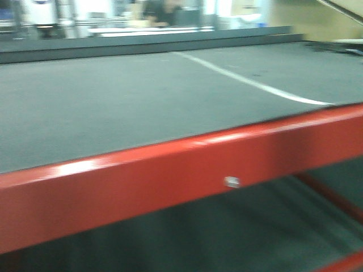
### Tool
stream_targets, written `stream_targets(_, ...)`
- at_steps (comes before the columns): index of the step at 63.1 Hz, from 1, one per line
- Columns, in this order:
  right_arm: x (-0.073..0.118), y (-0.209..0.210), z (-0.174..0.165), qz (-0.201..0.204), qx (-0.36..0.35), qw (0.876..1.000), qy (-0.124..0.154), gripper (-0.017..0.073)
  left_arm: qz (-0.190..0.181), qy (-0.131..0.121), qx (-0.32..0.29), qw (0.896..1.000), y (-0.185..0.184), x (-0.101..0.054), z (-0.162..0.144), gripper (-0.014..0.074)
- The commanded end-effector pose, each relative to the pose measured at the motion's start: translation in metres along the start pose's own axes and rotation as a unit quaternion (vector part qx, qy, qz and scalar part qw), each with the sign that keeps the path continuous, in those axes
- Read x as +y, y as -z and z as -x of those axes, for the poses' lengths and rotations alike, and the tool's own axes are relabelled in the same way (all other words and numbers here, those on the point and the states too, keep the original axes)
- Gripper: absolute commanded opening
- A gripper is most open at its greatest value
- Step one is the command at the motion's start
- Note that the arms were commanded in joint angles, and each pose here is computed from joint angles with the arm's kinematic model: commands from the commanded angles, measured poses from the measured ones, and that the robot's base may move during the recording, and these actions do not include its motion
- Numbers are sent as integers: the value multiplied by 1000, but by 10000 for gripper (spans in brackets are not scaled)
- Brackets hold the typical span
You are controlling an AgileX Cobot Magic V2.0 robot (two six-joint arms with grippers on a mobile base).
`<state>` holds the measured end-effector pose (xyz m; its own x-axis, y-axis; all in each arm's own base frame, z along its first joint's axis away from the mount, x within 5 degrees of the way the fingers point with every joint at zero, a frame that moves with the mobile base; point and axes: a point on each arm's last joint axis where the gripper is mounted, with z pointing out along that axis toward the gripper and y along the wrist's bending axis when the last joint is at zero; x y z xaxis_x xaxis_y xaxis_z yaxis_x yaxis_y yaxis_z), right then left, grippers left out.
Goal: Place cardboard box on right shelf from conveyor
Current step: 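Hold the box in the right gripper and turn away from the conveyor, then drive to the steel shelf rack carrying the box in the right gripper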
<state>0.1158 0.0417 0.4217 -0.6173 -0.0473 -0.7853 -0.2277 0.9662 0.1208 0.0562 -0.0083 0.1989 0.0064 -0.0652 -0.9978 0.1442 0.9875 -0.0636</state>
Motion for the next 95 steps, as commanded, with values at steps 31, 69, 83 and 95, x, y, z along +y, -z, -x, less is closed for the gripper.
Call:
stream_targets(31,1,7,11,4,-50,999,3,183,1,8,-54,999,2,0,10,-119)
stream_targets(69,1,7,11,4,-50,999,3,183,1,8,-54,999,2,0,10,-119)
stream_targets(83,1,7,11,4,-50,999,3,183,1,8,-54,999,2,0,10,-119)
stream_targets(95,1,7,11,4,-50,999,3,183,1,8,-54,999,2,0,10,-119)
